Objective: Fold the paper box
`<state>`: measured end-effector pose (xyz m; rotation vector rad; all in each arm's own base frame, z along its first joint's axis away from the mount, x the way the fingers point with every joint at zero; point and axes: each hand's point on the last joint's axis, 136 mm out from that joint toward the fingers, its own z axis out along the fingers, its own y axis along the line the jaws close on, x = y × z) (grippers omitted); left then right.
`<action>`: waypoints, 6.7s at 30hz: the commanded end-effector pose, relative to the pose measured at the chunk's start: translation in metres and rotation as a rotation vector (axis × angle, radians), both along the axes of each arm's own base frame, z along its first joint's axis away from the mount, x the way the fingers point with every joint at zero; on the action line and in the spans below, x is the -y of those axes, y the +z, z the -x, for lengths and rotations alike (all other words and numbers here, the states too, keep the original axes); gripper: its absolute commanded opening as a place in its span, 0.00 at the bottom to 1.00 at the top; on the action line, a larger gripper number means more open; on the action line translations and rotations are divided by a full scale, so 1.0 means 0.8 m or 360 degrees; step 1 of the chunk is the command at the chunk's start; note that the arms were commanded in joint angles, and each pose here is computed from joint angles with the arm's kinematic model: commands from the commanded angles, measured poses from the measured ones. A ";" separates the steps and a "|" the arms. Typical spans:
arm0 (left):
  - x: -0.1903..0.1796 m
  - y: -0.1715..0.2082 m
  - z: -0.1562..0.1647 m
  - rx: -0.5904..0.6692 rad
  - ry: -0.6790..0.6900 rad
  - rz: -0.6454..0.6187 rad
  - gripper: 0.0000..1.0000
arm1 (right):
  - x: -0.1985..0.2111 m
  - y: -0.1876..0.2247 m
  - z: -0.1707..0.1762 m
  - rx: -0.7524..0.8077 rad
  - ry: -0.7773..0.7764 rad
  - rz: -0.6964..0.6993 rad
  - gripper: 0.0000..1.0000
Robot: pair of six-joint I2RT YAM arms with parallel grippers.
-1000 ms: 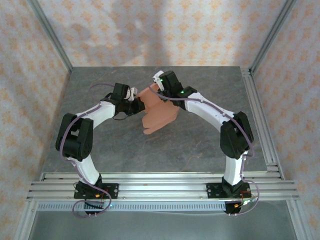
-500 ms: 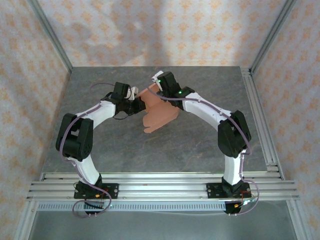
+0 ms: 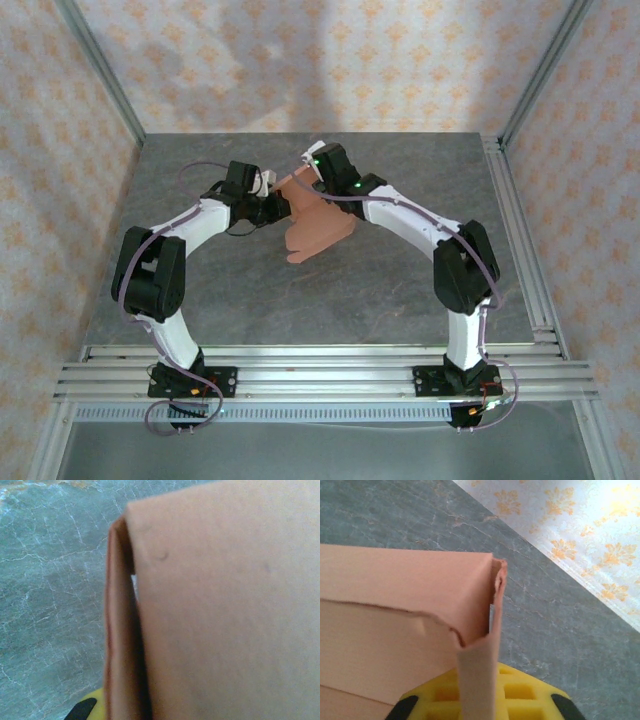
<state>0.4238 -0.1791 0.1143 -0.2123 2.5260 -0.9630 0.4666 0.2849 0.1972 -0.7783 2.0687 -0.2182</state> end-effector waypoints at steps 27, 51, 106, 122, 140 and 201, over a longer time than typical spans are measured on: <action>0.008 0.018 -0.007 0.0053 -0.0039 0.0023 0.00 | -0.002 0.006 -0.010 0.0302 -0.0138 0.0422 0.00; 0.009 0.025 -0.009 0.0062 -0.0044 0.0037 0.00 | -0.011 0.009 -0.024 0.0566 -0.0252 0.0521 0.00; 0.003 0.007 -0.007 -0.0010 0.0003 -0.0008 0.00 | -0.020 0.087 0.042 0.0469 0.0034 -0.0124 0.72; -0.039 -0.001 0.010 -0.0115 0.0018 -0.0386 0.00 | 0.035 0.126 0.061 0.0301 0.0028 -0.0956 0.79; -0.149 -0.020 0.127 -0.0841 -0.0392 -0.1291 0.00 | 0.023 0.063 0.051 0.0020 0.0060 -0.0880 0.79; -0.208 0.198 0.153 0.0274 0.0507 -0.1138 0.98 | -0.199 -0.150 0.128 -0.0790 0.0839 -0.0570 0.86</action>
